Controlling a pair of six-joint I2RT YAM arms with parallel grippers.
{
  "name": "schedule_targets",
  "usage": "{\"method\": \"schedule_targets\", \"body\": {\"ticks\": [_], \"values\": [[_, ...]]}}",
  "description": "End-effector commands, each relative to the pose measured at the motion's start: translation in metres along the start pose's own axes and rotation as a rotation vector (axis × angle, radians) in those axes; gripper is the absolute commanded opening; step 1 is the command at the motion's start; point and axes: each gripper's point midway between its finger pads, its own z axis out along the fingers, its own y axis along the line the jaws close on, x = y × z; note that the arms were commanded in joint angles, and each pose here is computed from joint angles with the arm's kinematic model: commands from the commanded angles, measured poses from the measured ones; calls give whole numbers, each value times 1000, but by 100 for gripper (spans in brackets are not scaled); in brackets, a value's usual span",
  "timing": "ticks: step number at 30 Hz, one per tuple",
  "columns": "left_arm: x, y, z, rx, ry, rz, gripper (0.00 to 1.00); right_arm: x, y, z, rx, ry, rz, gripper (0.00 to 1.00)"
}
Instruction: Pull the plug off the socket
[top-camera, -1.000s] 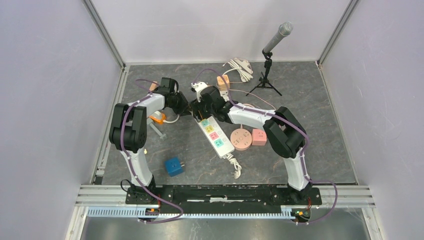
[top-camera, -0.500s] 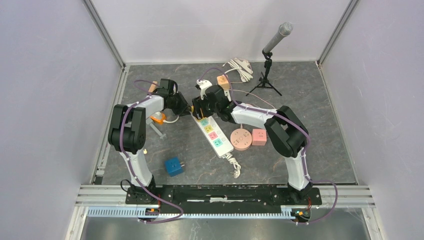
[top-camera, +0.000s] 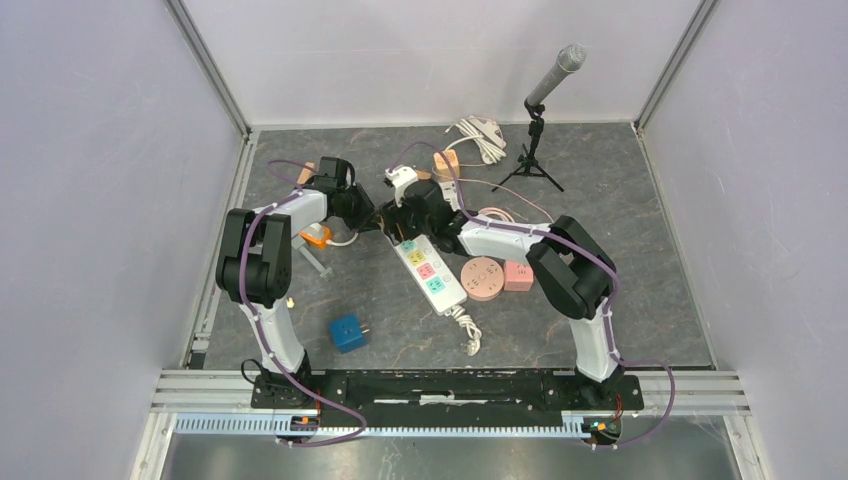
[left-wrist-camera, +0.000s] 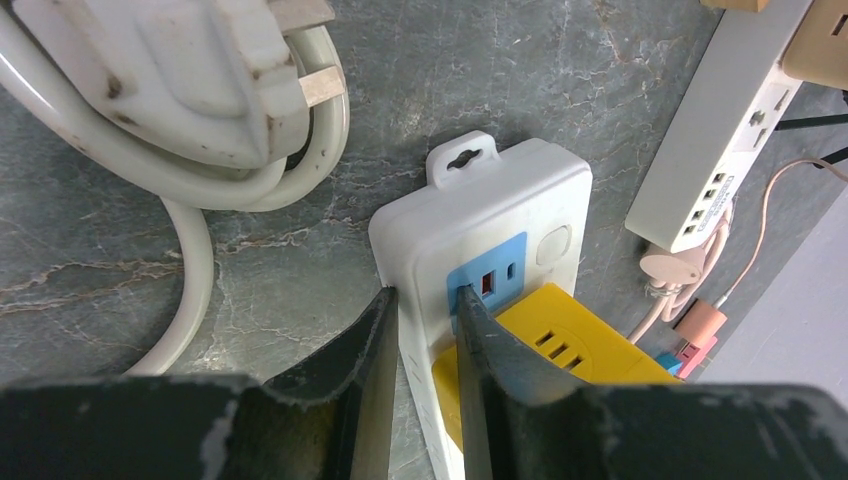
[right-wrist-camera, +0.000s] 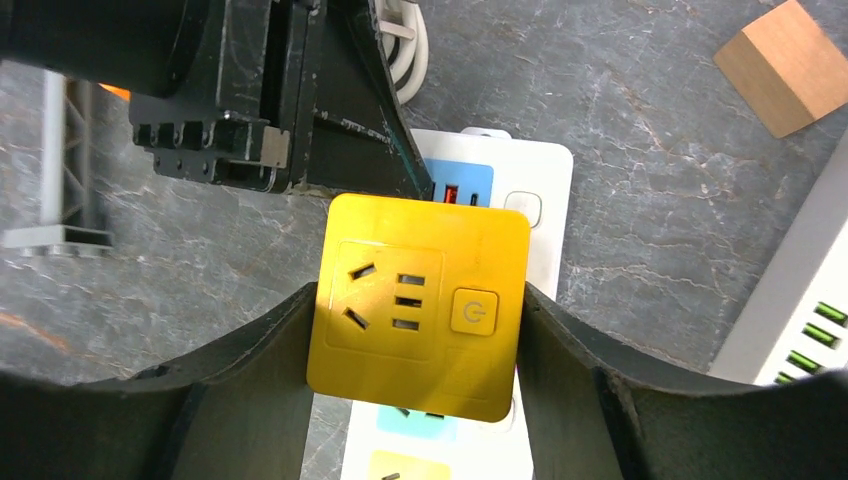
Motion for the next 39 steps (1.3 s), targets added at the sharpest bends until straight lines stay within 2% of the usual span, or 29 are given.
{"method": "schedule_targets", "body": {"ticks": [1, 4, 7, 11, 13, 17, 23, 28, 31, 35, 39], "values": [[61, 77, 10, -288, 184, -8, 32, -68, 42, -28, -282, -209, 181, 0], [60, 78, 10, -291, 179, -8, 32, -78, 46, -26, -310, -211, 176, 0], [60, 78, 11, -294, 179, -10, 32, -67, 52, -21, -287, -187, 124, 0], [60, 78, 11, -293, 182, -6, 32, -52, 47, -14, -100, -133, -67, 0], [60, 78, 11, -294, 186, -4, 32, -52, 44, -14, -69, -130, -102, 0], [60, 78, 11, -293, 188, 0, 31, -70, 47, -27, -120, -191, -56, 0], [60, 77, 11, -293, 189, 1, 31, -108, 44, -53, -247, -299, 97, 0], [60, 77, 11, -294, 193, 1, 31, -129, 36, -69, -252, -355, 150, 0], [60, 77, 11, -292, 193, 4, 31, -141, 21, -79, -179, -387, 146, 0], [59, 64, 7, -240, 203, 15, 34, -137, -26, -89, 29, -363, 134, 0], [46, 37, -7, -158, 172, 51, 46, -113, -73, -100, 206, -289, 142, 0]]}}
